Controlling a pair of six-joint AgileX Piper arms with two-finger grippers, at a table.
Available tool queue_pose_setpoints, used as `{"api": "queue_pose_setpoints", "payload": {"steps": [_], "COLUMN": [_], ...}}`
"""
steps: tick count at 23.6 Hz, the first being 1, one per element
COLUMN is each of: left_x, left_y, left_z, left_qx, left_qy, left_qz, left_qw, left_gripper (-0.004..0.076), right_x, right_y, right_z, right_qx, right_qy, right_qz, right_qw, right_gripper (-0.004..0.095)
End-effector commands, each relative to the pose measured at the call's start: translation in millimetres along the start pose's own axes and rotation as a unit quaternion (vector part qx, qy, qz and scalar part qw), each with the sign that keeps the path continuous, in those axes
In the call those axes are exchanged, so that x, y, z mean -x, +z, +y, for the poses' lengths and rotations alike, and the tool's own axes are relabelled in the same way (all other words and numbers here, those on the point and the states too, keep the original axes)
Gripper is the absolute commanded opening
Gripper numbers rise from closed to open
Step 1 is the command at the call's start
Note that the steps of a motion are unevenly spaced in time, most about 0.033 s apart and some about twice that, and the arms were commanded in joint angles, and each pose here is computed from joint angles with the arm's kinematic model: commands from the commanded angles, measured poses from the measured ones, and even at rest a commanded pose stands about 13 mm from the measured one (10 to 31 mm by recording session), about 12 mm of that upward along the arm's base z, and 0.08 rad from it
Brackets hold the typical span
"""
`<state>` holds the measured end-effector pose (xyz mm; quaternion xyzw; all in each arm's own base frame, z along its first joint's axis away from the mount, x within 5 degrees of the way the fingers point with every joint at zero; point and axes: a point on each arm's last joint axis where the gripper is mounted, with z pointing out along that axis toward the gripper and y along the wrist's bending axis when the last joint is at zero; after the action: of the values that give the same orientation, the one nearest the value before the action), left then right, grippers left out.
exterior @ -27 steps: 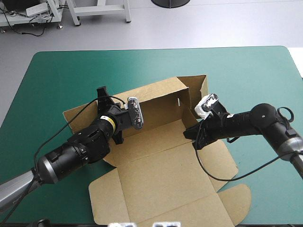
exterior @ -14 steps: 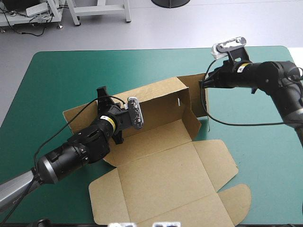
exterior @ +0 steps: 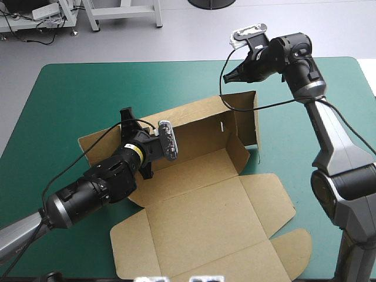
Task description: Fold the box
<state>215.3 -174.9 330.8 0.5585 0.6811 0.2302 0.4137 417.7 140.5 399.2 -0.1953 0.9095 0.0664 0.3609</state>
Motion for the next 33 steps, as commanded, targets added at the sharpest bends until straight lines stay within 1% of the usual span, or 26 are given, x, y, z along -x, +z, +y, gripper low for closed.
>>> {"api": "queue_pose_setpoints", "payload": {"steps": [1, 7, 10, 12, 15, 16, 19, 20, 22, 23, 24, 25, 27, 30, 33], "left_x": [6.8, 7.0, 7.0, 7.0, 7.0, 7.0, 8.0, 8.0, 8.1, 8.1, 8.1, 8.3, 8.3, 8.4, 8.6], "left_y": [-8.9, -8.9, -8.9, -8.9, -8.9, -8.9, -9.0, -9.0, -9.0, -9.0, -9.0, -9.0, -9.0, -9.0, -9.1], "left_z": [4.9, 4.9, 4.9, 4.8, 4.6, 4.5, 4.6, 4.6, 4.6, 4.6, 4.6, 4.6, 4.5, 4.3, 4.3], "left_qx": [-0.001, -0.001, -0.001, -0.001, -0.002, -0.003, -0.003, -0.003, -0.003, -0.003, -0.003, -0.003, -0.004, -0.005, -0.005], "left_qy": [-0.029, -0.029, -0.029, -0.03, -0.031, -0.032, -0.032, -0.032, -0.032, -0.032, -0.032, -0.032, -0.033, -0.034, -0.034], "left_qz": [-0.039, -0.04, -0.04, -0.04, -0.04, -0.04, -0.045, -0.045, -0.046, -0.046, -0.046, -0.047, -0.047, -0.047, -0.048], "left_qw": [0.999, 0.999, 0.999, 0.999, 0.999, 0.999, 0.998, 0.998, 0.998, 0.998, 0.998, 0.998, 0.998, 0.998, 0.998], "left_gripper": [-0.0006, -0.0006, -0.0006, -0.0006, -0.0006, -0.0006, -0.0006, -0.0006, -0.0006, -0.0006, -0.0006, -0.0006, -0.0006, -0.0006, -0.0006], "right_x": [14.5, 4.8, 2.8, -1.0, -3.8, -7.0, -20.8, -30.6, -37.5, -40.1, -42.9, -52.4, -68.1, -87.1, -107.6], "right_y": [-21.0, 3.4, 2.3, -1.2, -7.0, -9.6, -10.3, -7.4, -10.4, -19.0, -22.5, -23.6, -22.4, -24.4, -26.6], "right_z": [-2.0, -1.3, 0.7, 2.6, 5.7, 8.1, 10.5, 11.3, 12.8, 15.8, 15.9, 14.8, 7.8, -0.8, -5.3], "right_qx": [-0.012, -0.001, 0.01, 0.019, 0.033, 0.044, 0.052, 0.055, 0.061, 0.071, 0.077, 0.092, 0.103, 0.103, 0.11], "right_qy": [0.004, 0.009, 0.014, 0.016, 0.021, 0.024, 0.023, 0.02, 0.027, 0.033, 0.034, 0.034, 0.054, 0.069, 0.061], "right_qz": [-0.054, -0.001, 0.01, 0.032, 0.037, 0.042, 0.068, 0.087, 0.068, 0.041, 0.031, 0.022, -0.007, -0.043, -0.075], "right_qw": [0.998, 1.0, 1.0, 0.999, 0.999, 0.998, 0.996, 0.994, 0.995, 0.996, 0.996, 0.995, 0.993, 0.991, 0.989], "right_gripper": [-0.0002, -0.0002, -0.0002, -0.0001, -0.0002, -0.0003, -0.0004, -0.0004, -0.0004, -0.0004, -0.0006, -0.0006, -0.0006, -0.0005, -0.0005]}}
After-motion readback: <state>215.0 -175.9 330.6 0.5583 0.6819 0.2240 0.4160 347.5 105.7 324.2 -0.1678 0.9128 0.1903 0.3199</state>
